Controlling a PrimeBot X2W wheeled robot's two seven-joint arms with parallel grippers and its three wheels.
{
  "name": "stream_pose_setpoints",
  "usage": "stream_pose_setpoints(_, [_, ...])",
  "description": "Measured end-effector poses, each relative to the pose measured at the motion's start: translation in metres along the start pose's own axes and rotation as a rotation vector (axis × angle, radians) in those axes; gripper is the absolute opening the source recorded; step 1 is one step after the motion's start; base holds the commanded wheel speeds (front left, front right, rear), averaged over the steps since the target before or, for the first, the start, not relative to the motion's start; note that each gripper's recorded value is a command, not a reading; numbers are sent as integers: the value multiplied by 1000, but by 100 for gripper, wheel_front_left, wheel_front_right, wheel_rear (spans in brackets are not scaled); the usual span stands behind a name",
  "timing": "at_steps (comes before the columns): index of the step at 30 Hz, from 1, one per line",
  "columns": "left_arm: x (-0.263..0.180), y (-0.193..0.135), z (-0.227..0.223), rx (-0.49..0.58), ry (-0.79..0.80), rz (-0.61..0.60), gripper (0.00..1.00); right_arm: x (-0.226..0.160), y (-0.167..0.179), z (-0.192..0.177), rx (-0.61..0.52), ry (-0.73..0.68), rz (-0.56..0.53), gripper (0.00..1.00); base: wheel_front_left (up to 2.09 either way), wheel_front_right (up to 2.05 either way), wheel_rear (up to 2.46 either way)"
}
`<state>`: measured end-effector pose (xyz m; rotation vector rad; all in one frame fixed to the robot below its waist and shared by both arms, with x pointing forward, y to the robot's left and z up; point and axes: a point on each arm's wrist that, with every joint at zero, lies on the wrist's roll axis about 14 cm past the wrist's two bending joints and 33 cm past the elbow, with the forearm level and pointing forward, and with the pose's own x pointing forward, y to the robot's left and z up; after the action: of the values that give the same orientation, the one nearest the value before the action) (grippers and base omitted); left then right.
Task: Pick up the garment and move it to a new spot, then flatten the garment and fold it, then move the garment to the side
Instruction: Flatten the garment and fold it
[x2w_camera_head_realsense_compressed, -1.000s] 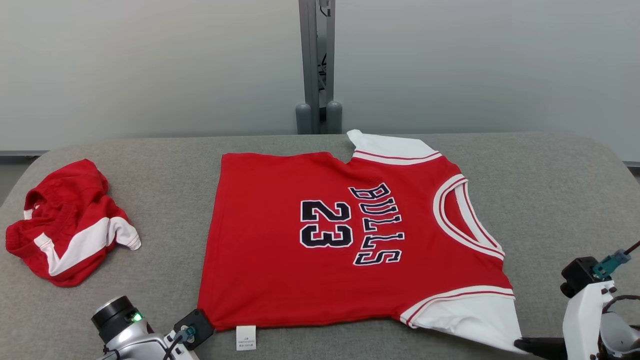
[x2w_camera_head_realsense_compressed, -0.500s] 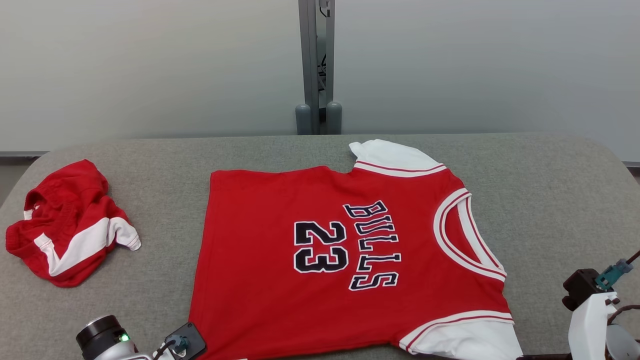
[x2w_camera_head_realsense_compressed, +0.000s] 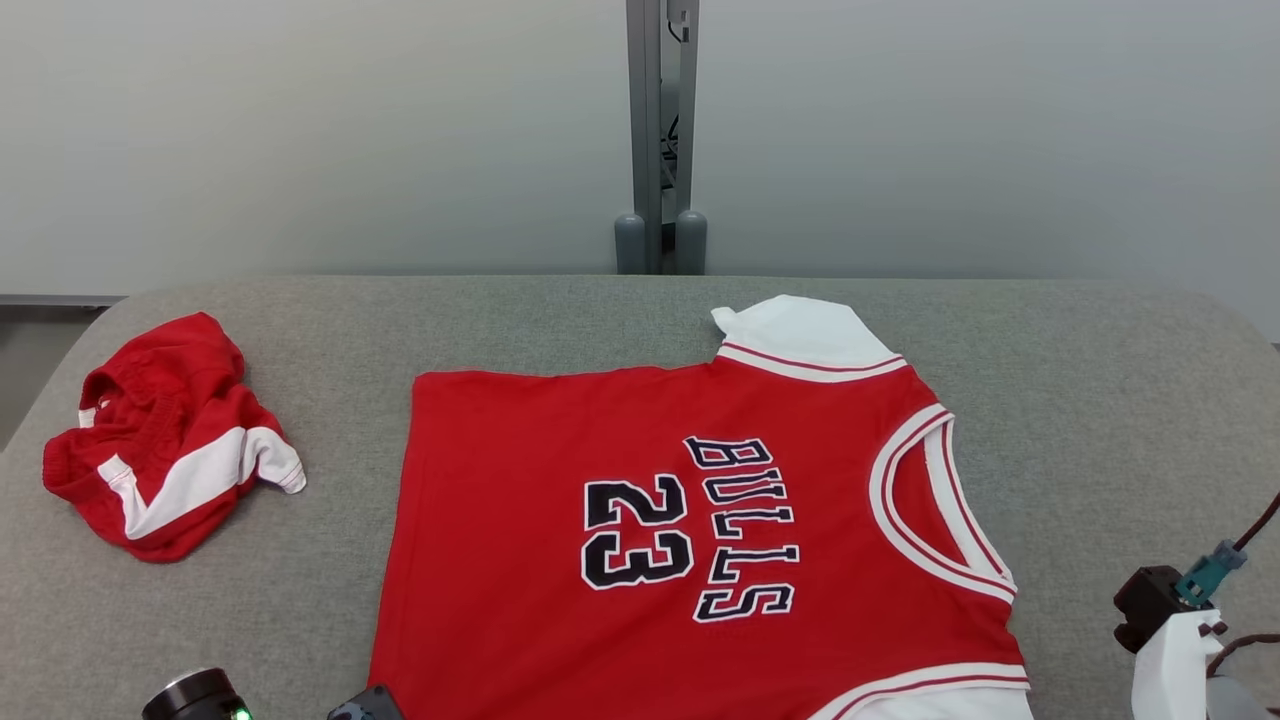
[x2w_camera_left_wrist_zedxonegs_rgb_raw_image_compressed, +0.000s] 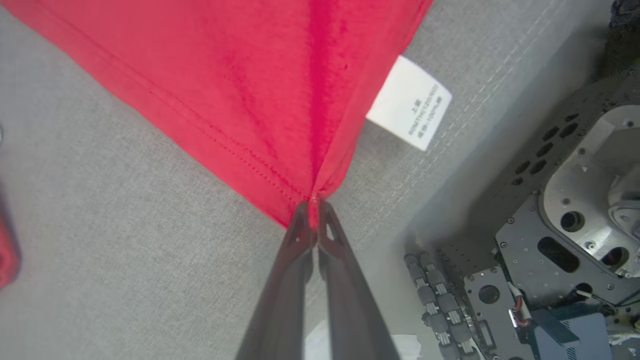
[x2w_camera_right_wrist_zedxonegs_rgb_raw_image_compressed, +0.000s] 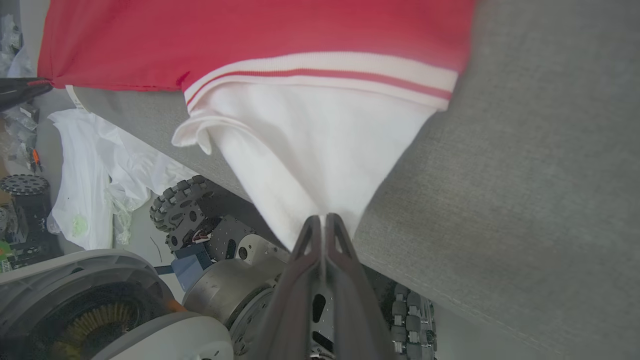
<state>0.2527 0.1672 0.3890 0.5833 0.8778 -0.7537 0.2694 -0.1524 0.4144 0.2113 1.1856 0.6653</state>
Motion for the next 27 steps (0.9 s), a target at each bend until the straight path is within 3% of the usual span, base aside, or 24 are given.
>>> stream_pose_setpoints(15, [-3,-15,-11,29,44,-37,0,-6,-1,-20,17,68,-2,0,0,0,0])
stream_pose_setpoints(27, [-4,-25,-19,-9,84,-81,0,-5,0,-25,30,85,6,0,0,0,0])
